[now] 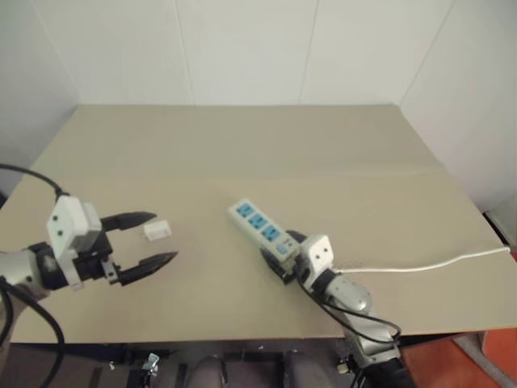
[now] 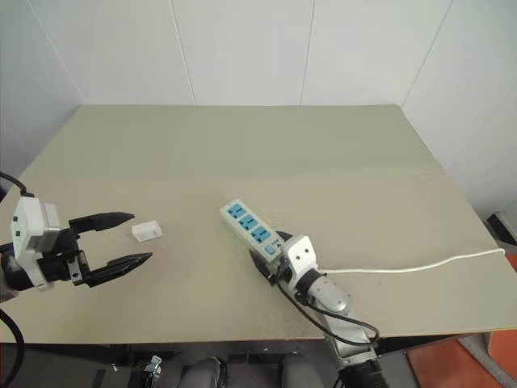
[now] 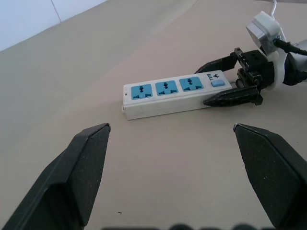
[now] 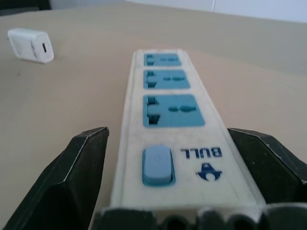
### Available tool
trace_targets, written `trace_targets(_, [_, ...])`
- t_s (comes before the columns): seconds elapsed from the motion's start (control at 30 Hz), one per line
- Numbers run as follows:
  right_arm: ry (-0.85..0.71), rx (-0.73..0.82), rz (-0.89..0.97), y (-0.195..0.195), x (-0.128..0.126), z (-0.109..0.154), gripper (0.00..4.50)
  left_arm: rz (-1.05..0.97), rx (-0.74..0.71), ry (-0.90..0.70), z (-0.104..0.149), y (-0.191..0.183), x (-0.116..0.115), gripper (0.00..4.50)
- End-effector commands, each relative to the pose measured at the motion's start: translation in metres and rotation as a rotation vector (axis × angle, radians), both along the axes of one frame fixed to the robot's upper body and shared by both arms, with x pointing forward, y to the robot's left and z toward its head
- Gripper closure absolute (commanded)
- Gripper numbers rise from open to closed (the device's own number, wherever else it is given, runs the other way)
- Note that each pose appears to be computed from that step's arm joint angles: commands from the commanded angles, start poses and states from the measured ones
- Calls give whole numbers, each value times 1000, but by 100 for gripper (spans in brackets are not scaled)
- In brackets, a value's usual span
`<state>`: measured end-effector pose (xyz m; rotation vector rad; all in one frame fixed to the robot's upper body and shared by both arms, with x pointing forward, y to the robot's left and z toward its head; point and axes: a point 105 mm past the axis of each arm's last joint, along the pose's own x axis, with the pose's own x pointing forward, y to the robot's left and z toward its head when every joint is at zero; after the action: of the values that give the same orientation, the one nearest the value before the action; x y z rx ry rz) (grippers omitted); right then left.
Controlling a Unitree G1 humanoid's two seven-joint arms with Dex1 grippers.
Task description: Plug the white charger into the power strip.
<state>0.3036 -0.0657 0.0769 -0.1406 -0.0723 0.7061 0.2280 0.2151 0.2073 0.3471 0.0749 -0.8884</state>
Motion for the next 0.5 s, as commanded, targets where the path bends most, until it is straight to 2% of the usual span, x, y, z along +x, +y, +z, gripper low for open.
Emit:
trace_targets(0.03, [29, -12, 7, -1, -2, -5, 1, -5, 15, -65, 12, 0, -3, 0])
trace_targets(0.3, [50, -13, 22, 9, 4, -10, 1, -7, 10, -65, 10, 0, -2, 0])
trace_targets(0.5, [176, 0, 47, 18, 12, -25, 1, -6, 12, -68, 10, 0, -1, 0])
